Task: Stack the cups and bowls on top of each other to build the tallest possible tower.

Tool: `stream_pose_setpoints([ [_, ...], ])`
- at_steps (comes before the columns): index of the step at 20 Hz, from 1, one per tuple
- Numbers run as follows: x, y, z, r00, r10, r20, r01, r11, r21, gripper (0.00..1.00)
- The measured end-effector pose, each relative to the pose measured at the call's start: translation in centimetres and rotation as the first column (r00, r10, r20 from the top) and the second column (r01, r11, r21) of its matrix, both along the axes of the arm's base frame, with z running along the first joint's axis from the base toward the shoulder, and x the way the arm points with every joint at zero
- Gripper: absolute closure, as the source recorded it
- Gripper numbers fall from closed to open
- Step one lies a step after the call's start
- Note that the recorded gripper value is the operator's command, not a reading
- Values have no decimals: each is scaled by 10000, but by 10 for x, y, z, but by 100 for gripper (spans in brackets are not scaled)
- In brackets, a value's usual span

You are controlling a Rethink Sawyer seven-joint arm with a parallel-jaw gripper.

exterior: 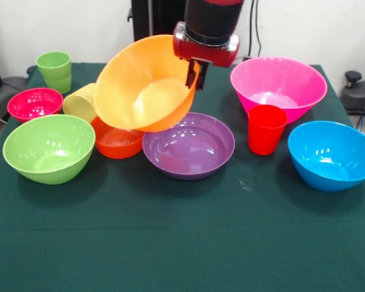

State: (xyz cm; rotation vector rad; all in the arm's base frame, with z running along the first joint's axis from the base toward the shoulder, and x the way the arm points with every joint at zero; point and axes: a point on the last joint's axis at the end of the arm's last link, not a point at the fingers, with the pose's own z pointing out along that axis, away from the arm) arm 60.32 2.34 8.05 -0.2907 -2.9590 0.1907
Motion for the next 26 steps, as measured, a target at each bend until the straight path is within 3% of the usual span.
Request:
stream_pose_setpoints([
  [14, 5, 57, -11, 9953, 966, 2, -966, 9953, -112, 100],
  [26, 2, 60, -15, 9947, 1029, -66, -1030, 9946, -152, 100],
])
